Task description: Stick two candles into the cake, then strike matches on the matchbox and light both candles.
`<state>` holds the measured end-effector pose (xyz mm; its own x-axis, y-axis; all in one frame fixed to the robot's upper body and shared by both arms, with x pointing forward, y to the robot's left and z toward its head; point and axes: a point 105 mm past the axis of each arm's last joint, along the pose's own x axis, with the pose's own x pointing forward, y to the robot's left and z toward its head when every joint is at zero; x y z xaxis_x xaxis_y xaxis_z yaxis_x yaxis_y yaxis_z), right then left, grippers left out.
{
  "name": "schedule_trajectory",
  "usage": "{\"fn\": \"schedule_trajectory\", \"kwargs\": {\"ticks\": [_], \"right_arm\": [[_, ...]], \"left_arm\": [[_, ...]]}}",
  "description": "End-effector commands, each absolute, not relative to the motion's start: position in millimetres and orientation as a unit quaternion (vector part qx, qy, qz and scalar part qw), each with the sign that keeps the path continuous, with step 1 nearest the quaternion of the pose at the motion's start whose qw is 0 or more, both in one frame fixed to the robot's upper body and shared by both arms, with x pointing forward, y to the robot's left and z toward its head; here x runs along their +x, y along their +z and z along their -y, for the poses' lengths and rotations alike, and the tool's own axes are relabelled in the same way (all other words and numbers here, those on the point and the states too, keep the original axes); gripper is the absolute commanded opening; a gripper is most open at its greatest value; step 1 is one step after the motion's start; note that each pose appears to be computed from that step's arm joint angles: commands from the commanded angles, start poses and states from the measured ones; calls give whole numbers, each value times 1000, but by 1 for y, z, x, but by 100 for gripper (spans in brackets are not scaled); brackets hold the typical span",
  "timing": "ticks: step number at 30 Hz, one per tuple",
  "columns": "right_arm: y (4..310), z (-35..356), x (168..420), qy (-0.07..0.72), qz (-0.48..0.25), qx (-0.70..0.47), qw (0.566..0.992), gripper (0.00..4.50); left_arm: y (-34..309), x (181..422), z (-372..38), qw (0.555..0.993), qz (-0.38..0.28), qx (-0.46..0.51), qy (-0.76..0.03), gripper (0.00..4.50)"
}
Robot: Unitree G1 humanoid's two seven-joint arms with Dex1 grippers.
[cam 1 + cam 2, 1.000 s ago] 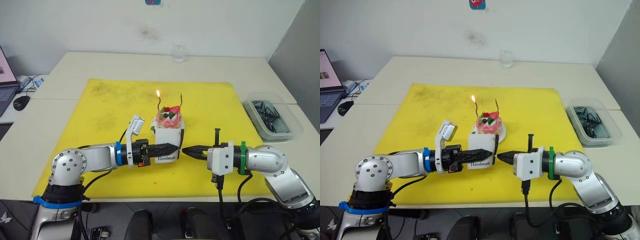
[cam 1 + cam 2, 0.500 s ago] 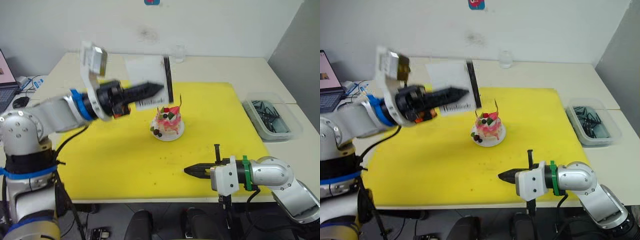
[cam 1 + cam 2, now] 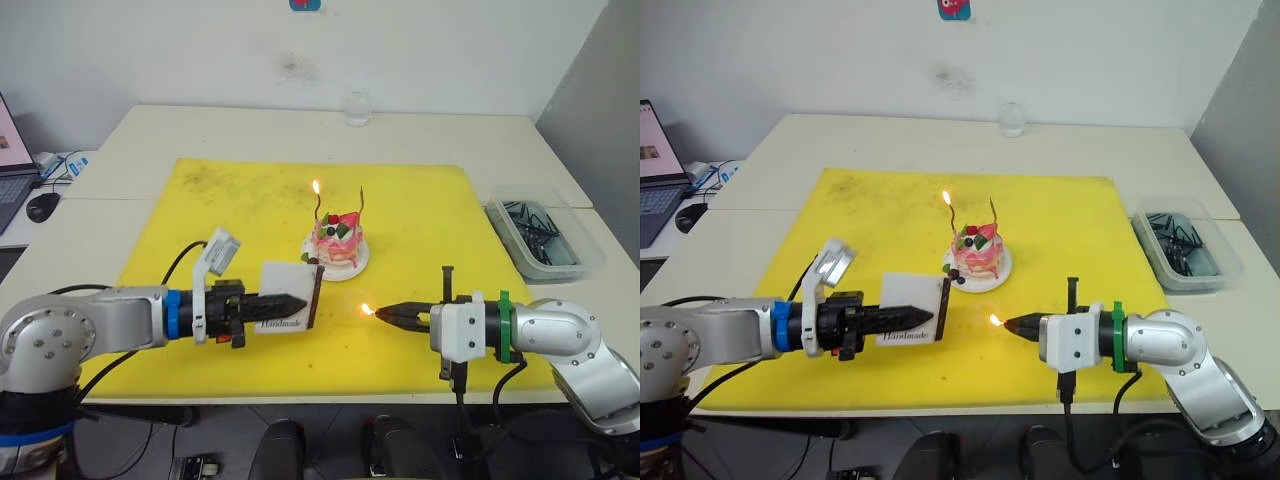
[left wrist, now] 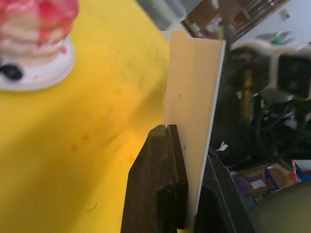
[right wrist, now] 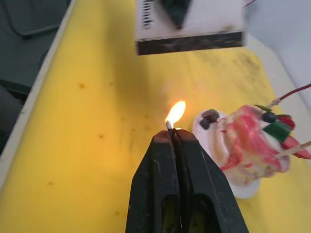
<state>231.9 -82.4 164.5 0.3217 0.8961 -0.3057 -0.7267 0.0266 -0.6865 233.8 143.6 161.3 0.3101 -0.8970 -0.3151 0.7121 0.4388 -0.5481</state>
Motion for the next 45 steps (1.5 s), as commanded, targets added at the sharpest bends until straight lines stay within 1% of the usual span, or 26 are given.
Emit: {"fn": "schedule_trajectory", "kwargs": {"ticks": [1,7,16,23,31,45], "right_arm": [[180,82,235,560,132,-404,711,3],[194,76,244,547,155,-411,713,3],[240,70,286,474,204,-439,736,3],[255,67,311,417,218,-462,751,3],[259,66,317,395,222,-470,757,3],[253,64,311,415,211,-462,754,3]], "left_arm": [[150,229,-151,797,-306,-136,-503,0],[132,220,-148,786,-321,-121,-514,0],[129,223,-134,777,-309,-122,-535,0],[129,224,-126,772,-303,-123,-545,0],[127,224,-125,770,-302,-124,-549,0],[127,225,-123,770,-298,-123,-551,0]]}}
